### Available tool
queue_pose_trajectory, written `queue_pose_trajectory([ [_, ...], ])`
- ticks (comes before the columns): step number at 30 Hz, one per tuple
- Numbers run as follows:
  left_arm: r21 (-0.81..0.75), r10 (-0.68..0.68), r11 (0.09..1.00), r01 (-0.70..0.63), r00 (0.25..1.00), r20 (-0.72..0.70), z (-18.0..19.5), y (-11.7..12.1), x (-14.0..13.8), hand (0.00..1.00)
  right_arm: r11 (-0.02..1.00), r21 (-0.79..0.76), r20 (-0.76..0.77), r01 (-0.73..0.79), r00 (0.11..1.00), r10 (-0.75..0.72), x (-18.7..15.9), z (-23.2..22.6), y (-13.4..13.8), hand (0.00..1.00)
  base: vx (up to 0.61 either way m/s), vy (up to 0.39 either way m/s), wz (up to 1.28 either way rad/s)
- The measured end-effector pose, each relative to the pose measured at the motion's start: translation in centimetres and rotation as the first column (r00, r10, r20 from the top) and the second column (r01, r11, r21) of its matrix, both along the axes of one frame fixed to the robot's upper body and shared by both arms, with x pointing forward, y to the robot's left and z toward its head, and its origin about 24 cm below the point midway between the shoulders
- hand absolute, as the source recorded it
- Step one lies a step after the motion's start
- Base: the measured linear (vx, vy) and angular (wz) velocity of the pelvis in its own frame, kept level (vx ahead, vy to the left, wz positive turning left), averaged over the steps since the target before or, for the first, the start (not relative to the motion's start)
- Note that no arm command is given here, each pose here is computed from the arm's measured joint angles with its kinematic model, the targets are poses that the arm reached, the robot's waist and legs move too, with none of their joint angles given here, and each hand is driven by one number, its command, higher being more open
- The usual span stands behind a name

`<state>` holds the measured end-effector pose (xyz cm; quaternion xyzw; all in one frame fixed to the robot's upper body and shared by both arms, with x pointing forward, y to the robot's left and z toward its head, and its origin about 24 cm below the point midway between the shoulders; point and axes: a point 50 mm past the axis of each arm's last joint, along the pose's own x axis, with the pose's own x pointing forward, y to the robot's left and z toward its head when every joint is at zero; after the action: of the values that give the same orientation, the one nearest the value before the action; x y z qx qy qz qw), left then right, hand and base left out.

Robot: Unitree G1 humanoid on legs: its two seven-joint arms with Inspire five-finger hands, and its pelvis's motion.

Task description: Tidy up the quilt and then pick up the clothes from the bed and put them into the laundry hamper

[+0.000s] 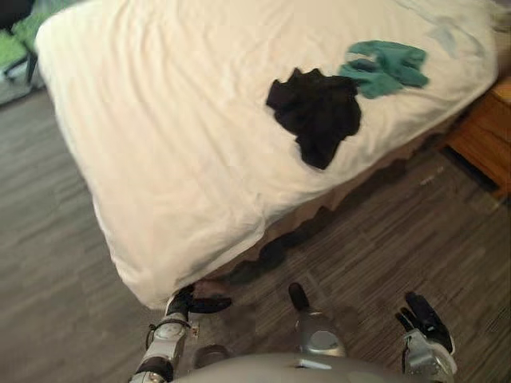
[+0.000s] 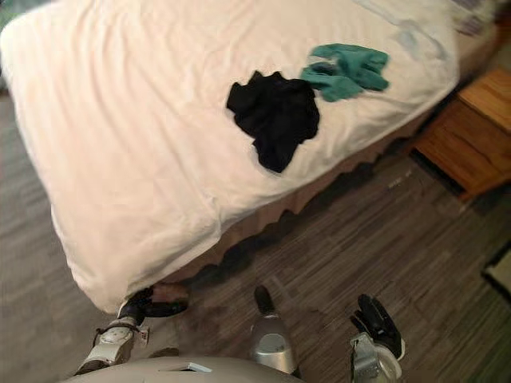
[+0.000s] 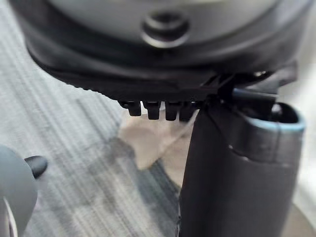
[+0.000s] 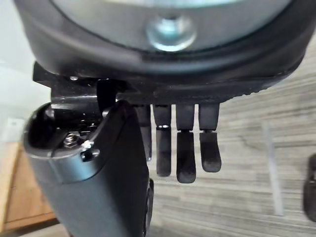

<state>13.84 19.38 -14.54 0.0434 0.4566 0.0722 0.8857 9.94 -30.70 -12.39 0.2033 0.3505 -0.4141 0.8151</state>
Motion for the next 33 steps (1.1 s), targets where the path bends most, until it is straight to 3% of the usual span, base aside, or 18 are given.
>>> queue_pose_trajectory([
  [2,-0.017,-0.035,0.999,0.035,0.999,-0.011,-0.2,-0.7,-0.2,1.0,0.997,0.033,-0.063,-0.064,0.996,0.066,-0.6,-0.8,1.1,1.0,-0.16,0.3,-0.74],
  [4,-0.009,-0.067,0.998,0.067,0.998,0.011,0.1,-0.6,0.2,1.0,0.972,0.108,-0.113,-0.208,0.969,0.22,-1.2,-2.3,5.0,1.0,-0.37,0.254,-0.8],
  [7,-0.006,-0.085,0.996,0.085,0.996,-0.013,-0.3,-0.6,-1.0,1.0,0.931,0.147,-0.121,-0.335,0.928,0.353,-0.4,-2.9,7.8,1.0,-0.32,0.08,-1.28],
  [11,-0.019,-0.102,0.995,0.101,0.995,-0.024,-0.4,-1.0,-1.0,1.0,0.927,0.057,-0.152,-0.372,0.914,0.376,-0.2,-2.3,6.2,1.0,-0.16,0.131,-1.03],
  [14,0.02,-0.133,0.991,0.134,0.99,-0.043,-0.3,0.3,-0.9,1.0,0.852,0.025,-0.232,-0.523,0.826,0.514,0.2,-2.3,6.3,1.0,-0.04,-0.016,-1.08],
  [19,0.001,-0.149,0.989,0.15,0.988,-0.046,-0.5,-0.5,-1.0,1.0,0.816,0.003,-0.229,-0.578,0.794,0.563,1.3,-2.1,6.3,1.0,-0.07,-0.103,-0.57],
  [23,0.006,-0.146,0.989,0.146,0.989,-0.025,-0.3,-0.5,-1.0,1.0,0.818,0.019,-0.249,-0.575,0.789,0.561,0.7,-2.3,6.5,1.0,-0.01,-0.23,0.16],
  [26,-0.054,-0.109,0.993,0.108,0.994,-0.025,-0.5,-2.3,-0.7,1.0,0.812,0.031,-0.281,-0.583,0.775,0.567,0.4,-2.5,5.9,1.0,-0.04,-0.205,-0.3],
  [33,-0.124,-0.035,0.992,0.037,0.999,0.018,-0.4,-3.3,-0.7,1.0,0.813,0.066,-0.337,-0.578,0.754,0.563,-1.1,-3.1,6.1,1.0,0.01,-0.017,-0.55],
])
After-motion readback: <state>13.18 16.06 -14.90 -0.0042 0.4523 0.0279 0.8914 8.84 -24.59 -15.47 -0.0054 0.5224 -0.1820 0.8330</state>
